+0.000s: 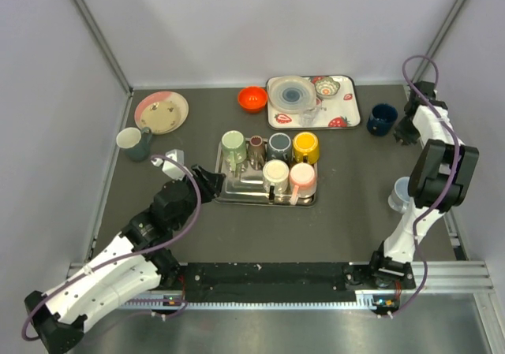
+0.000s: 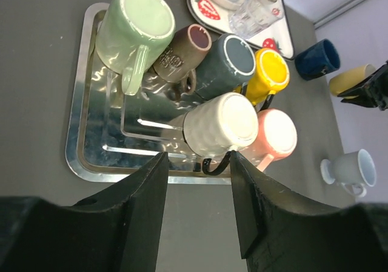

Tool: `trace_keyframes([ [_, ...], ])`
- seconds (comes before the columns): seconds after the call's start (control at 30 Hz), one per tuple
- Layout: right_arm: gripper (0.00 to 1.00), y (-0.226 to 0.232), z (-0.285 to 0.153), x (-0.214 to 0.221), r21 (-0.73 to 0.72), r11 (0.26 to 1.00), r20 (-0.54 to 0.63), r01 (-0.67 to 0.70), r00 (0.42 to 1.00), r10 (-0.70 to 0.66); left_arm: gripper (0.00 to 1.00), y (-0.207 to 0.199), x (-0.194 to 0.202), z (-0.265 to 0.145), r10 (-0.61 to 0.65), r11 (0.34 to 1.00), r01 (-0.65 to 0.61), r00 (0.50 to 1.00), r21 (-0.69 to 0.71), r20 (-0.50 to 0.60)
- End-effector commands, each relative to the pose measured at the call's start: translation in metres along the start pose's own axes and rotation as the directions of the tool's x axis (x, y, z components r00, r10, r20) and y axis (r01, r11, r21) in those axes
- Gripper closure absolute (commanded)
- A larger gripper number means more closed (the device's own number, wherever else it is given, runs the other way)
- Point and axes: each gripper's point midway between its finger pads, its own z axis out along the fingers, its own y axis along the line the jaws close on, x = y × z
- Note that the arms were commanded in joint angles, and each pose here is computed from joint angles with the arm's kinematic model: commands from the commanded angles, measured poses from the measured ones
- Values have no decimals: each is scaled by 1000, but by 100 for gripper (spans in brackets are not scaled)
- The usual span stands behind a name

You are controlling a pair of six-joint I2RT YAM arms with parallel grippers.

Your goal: Turn the mug right side up

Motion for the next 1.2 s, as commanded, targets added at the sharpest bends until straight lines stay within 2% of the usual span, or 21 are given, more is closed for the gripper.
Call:
trace_keyframes([
  [0.0,100,17,-9,-46,-57,998,119,-26,992,33,50,-2,-6,7,22,1000,-22,1000,-14,20],
  [0.27,100,22,10,-43,-56,998,84,-16,996,21,50,-1,6,18,35,999,-36,999,-33,-25],
  [0.7,100,24,21,-35,-60,998,52,0,999,3,44,-1,15,23,28,999,-30,998,-30,-57],
  [0.73,97,23,20,-34,-61,998,50,2,999,1,43,-1,16,23,27,999,-29,998,-28,-59],
  [0.8,86,23,17,-36,-64,998,56,-2,998,6,41,-2,16,23,25,999,-26,998,-25,-60],
  [0.83,77,22,15,-36,-65,998,57,-4,998,8,40,-2,16,23,23,999,-24,998,-23,-60],
  [0.93,65,22,6,-39,-72,997,67,-6,998,11,38,-3,15,22,24,999,-25,998,-22,-59],
  [1.03,57,21,-6,-42,-84,996,81,-8,997,15,37,-3,14,21,26,999,-27,998,-23,-60],
  [1.17,53,22,-25,-42,-120,993,89,-22,995,33,36,-3,13,20,29,999,-31,998,-21,-59],
])
